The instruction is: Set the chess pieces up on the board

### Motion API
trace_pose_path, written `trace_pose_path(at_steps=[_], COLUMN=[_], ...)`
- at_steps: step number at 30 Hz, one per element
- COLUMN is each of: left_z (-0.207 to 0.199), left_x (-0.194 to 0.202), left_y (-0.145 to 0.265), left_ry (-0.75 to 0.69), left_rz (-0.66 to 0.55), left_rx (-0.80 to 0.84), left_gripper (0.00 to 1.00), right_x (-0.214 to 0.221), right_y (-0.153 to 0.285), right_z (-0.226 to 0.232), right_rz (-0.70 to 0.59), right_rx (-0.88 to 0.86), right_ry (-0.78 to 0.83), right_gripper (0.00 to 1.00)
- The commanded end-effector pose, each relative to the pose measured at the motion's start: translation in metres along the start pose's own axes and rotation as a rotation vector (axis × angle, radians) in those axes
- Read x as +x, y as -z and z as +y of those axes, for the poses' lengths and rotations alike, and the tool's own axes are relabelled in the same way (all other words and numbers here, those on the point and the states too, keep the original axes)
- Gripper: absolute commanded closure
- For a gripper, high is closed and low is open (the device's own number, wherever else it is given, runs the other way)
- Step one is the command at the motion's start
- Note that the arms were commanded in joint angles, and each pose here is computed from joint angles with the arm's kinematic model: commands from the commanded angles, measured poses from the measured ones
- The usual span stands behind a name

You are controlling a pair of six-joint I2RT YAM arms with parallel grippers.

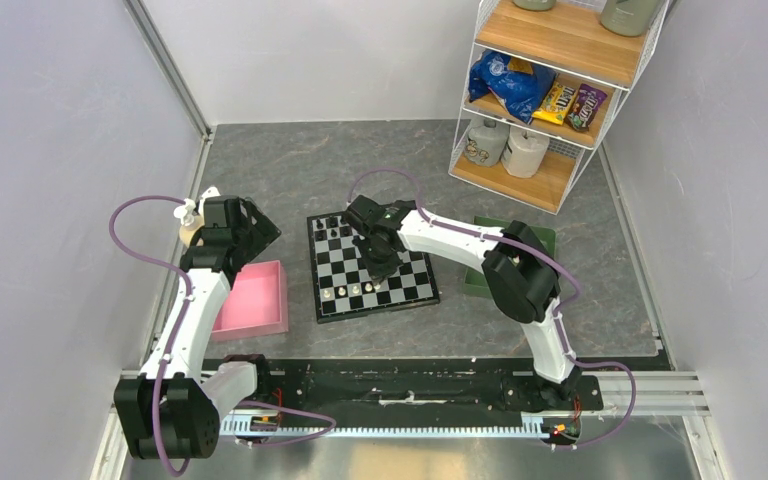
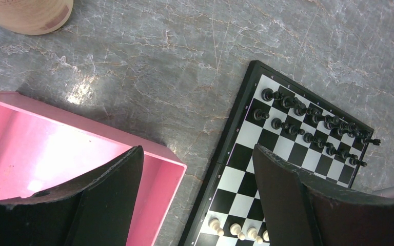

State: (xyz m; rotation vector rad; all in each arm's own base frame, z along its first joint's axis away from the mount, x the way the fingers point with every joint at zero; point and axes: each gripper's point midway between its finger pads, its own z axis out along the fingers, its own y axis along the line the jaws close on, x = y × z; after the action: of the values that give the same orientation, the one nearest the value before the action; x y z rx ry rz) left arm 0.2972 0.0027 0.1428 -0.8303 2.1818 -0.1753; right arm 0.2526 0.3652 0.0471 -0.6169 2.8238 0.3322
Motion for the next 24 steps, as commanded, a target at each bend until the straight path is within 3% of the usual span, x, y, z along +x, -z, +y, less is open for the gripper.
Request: trace_pose_path(at_steps=[1, 24], left_z=[-0.0074, -0.0065], left_x=[-0.0081, -0.0078], left_y=[0.0025, 0.0026], left_ry=[0.006, 0.005], left_rz=[-0.031, -0.032], left_rx=[0.039, 0.037], left_gripper=[0.15, 0.15], right_x=[-0.0084, -0.0004], right_y=[0.0122, 0.013], right_z=[-0.0085, -0.0117], right_rz=[-0.062, -0.043], right_rx=[0.039, 0.042], right_ry=[-0.011, -0.004], right_gripper=[0.84, 0.83])
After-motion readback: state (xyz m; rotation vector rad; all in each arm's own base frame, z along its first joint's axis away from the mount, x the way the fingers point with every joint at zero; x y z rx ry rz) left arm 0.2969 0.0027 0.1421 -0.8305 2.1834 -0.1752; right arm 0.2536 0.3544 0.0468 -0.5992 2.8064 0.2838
